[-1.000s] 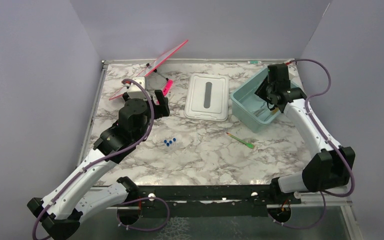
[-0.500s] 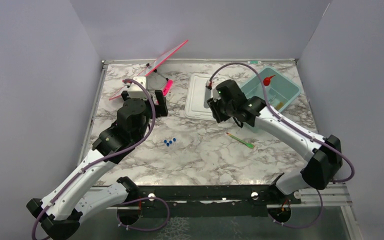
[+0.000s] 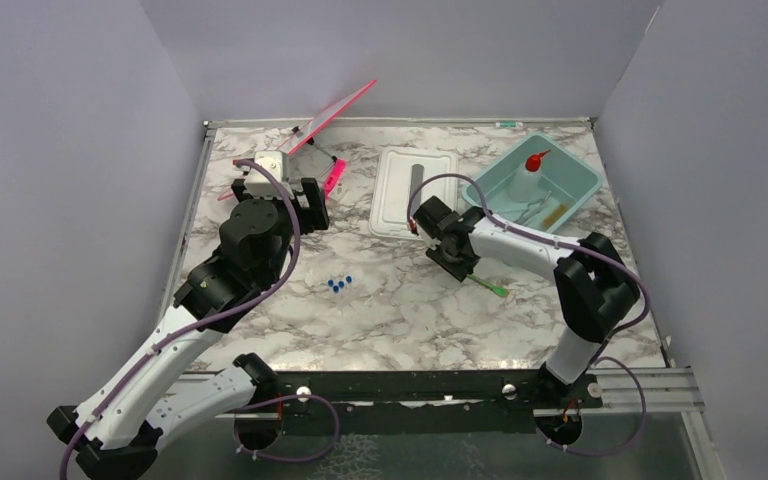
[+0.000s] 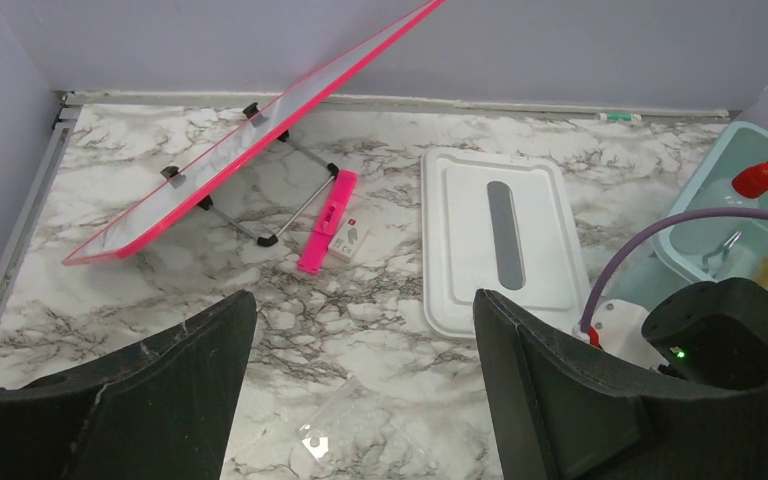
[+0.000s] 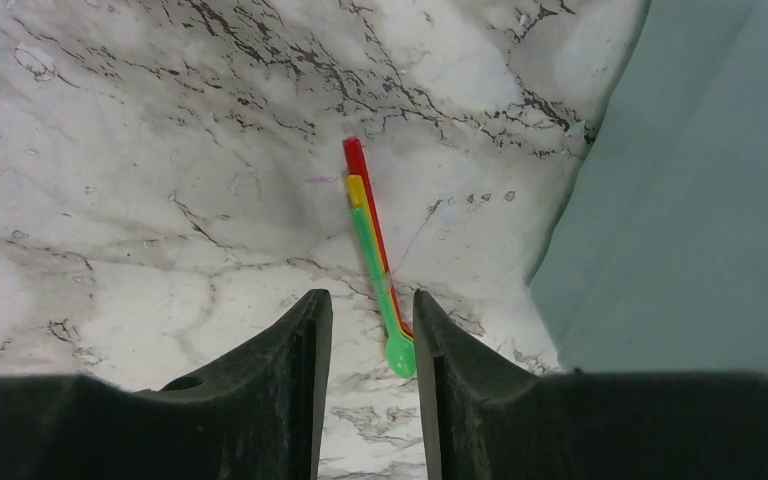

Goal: Organize the chemistry lab equipment

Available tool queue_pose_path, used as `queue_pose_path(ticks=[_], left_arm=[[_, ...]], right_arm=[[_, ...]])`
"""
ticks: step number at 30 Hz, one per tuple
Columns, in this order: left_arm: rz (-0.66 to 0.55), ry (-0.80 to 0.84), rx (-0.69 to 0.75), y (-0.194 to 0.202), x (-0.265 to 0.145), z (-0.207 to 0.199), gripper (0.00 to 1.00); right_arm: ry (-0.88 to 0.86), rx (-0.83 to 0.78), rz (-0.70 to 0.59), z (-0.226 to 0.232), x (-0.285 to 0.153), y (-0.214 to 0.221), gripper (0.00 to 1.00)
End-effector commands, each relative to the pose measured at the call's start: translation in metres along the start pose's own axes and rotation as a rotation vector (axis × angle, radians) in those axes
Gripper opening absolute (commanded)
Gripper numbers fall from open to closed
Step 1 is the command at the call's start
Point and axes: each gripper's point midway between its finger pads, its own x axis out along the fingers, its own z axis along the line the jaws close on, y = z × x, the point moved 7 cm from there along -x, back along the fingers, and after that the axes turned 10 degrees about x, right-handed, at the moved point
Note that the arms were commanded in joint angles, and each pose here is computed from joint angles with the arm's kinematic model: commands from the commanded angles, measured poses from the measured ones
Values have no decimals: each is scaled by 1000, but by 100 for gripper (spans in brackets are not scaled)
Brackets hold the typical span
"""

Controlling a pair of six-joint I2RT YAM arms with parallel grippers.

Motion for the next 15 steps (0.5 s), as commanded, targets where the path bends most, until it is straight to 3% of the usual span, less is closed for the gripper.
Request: queue_pose_path(ticks=[1, 15], left_arm=[[-27, 16, -10, -7, 0, -2, 83], [-39, 16, 12, -13, 1, -1, 83]], right_arm=[[39, -59, 44, -3, 11, 4, 39], [40, -10, 108, -12, 42, 5, 33]])
